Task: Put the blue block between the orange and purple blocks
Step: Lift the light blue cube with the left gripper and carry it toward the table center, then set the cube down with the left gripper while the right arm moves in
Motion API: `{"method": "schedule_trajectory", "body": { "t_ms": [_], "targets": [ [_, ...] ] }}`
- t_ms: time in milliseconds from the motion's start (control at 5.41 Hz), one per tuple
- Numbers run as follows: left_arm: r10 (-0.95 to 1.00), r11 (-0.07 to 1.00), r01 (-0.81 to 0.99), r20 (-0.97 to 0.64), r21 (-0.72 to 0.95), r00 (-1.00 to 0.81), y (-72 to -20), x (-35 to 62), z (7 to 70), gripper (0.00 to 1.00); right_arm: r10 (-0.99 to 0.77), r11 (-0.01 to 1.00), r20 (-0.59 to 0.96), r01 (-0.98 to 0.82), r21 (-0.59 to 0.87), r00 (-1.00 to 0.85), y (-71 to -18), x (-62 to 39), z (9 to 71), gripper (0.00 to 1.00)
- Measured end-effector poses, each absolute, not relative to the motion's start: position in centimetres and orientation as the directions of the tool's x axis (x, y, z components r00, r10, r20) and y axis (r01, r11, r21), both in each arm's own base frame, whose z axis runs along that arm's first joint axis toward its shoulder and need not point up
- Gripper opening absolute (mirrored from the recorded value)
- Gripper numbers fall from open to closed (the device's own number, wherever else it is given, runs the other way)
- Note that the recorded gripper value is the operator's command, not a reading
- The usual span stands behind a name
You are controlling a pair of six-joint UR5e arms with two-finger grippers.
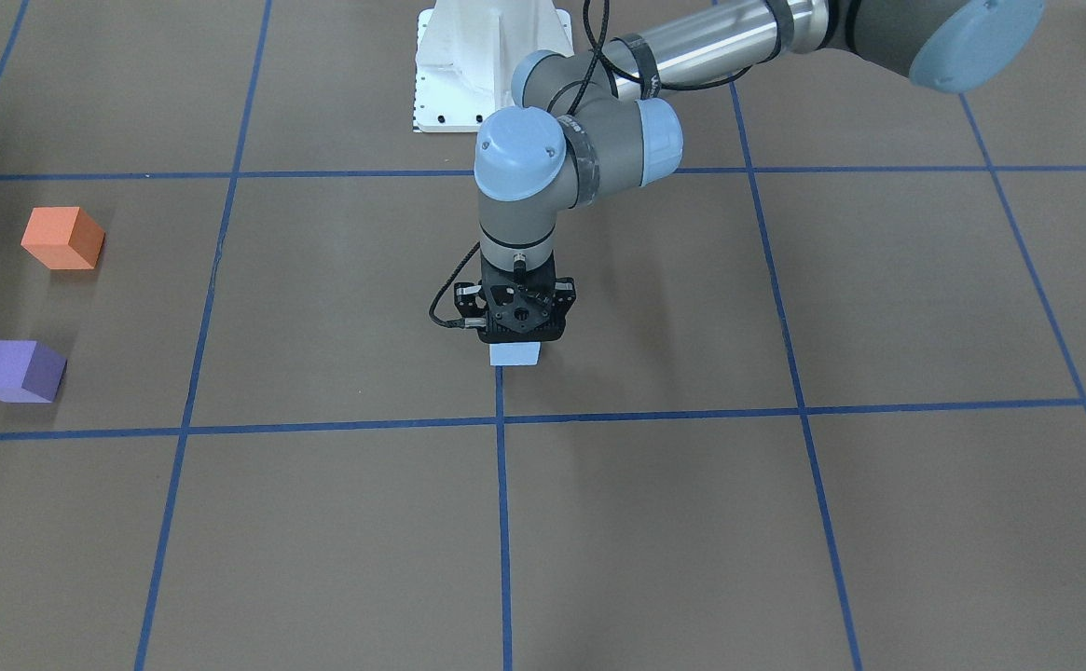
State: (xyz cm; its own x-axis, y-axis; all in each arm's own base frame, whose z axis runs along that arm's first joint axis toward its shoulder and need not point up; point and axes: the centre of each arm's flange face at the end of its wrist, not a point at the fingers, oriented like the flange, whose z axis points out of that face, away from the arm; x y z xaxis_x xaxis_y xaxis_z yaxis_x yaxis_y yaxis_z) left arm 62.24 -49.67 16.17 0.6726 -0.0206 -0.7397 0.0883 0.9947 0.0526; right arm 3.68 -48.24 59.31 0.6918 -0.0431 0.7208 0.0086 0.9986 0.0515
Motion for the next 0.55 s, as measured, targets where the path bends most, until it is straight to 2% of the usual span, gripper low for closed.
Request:
{"method": "schedule_trajectory", "body": {
  "t_ms": [555],
  "targets": [
    [-0.008,0.991,0.105,-0.768,0.078,0.641,-51.0,61.4,15.7,1.00,-0.081,0.995,0.723,0.014,0.098,0.686,-50.3,3.2,56.7,1.00]
  ]
}}
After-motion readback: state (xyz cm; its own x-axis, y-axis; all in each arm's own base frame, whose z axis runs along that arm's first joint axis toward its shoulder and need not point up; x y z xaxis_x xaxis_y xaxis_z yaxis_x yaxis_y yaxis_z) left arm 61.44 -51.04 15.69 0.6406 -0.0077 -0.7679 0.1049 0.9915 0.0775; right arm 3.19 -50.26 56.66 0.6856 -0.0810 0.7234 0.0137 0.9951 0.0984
